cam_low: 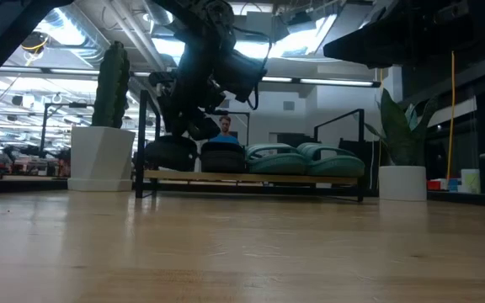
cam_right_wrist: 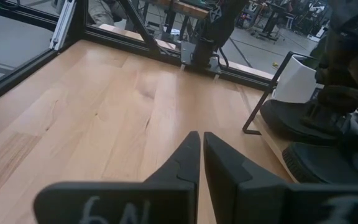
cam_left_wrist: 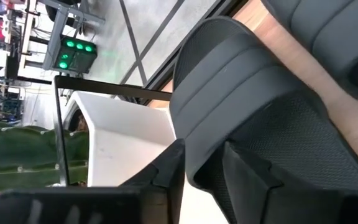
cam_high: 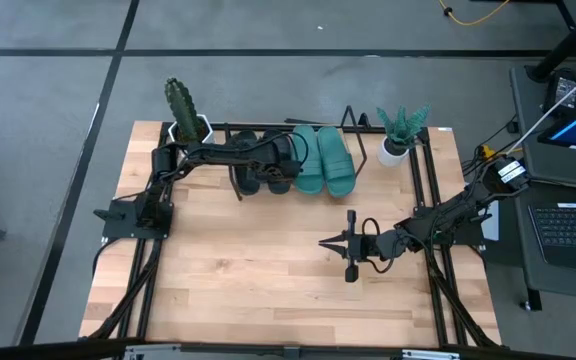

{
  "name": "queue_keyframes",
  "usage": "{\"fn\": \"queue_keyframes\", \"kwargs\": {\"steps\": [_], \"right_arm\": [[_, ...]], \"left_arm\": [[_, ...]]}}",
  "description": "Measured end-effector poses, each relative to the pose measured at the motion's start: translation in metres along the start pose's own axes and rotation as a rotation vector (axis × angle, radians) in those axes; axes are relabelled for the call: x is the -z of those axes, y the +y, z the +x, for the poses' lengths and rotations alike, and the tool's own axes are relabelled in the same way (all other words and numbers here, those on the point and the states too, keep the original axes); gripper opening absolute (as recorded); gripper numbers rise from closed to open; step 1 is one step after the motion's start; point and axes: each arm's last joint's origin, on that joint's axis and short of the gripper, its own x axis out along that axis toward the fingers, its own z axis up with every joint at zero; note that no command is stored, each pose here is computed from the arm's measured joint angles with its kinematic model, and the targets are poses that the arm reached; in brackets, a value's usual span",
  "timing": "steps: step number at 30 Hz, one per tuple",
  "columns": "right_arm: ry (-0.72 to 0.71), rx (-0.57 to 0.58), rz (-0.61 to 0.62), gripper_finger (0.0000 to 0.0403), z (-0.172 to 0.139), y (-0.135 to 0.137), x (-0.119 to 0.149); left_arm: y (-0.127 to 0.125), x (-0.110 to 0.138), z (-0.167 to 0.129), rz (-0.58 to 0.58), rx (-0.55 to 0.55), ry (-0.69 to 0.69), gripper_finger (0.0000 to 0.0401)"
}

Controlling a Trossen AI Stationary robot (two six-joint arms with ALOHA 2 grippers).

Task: Pick and place slides into the shelf
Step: Put the black slide on the shelf, then return to Home Position

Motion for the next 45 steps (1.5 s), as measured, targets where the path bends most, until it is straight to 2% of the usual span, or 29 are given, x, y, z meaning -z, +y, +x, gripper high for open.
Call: {"fn": "queue_keyframes", "kwargs": {"steps": [6,18,26,31,35,42,45], "right_arm": [[0.0,0.0,0.0,0.0024,0.0,0.0,0.0],[0.0,0.0,0.0,0.0024,0.0,0.0,0.0],[0.0,0.0,0.0,0.0024,0.0,0.0,0.0],[0.003,-0.001,-0.002,0.0024,0.0,0.0,0.0],[0.001,-0.001,-0.001,0.0024,0.0,0.0,0.0],[-0.024,0.002,0.05,0.001,-0.011,-0.009,-0.013],[-0.019,0.001,0.072,0.0006,-0.021,-0.016,-0.019]], "left_arm": [[-0.002,0.0,-0.002,-0.005,0.01,-0.012,0.0119],[-0.008,0.002,-0.009,0.03,0.067,-0.026,0.0121],[-0.002,0.007,-0.028,0.051,0.116,-0.04,0.0121],[0.002,0.002,-0.055,0.079,0.205,-0.075,0.0121],[0.005,-0.001,-0.089,0.126,0.248,-0.206,0.0112],[0.02,0.01,-0.166,0.221,0.273,-0.496,0.0012],[0.027,0.019,-0.19,0.238,0.308,-0.567,0.0008]]}}
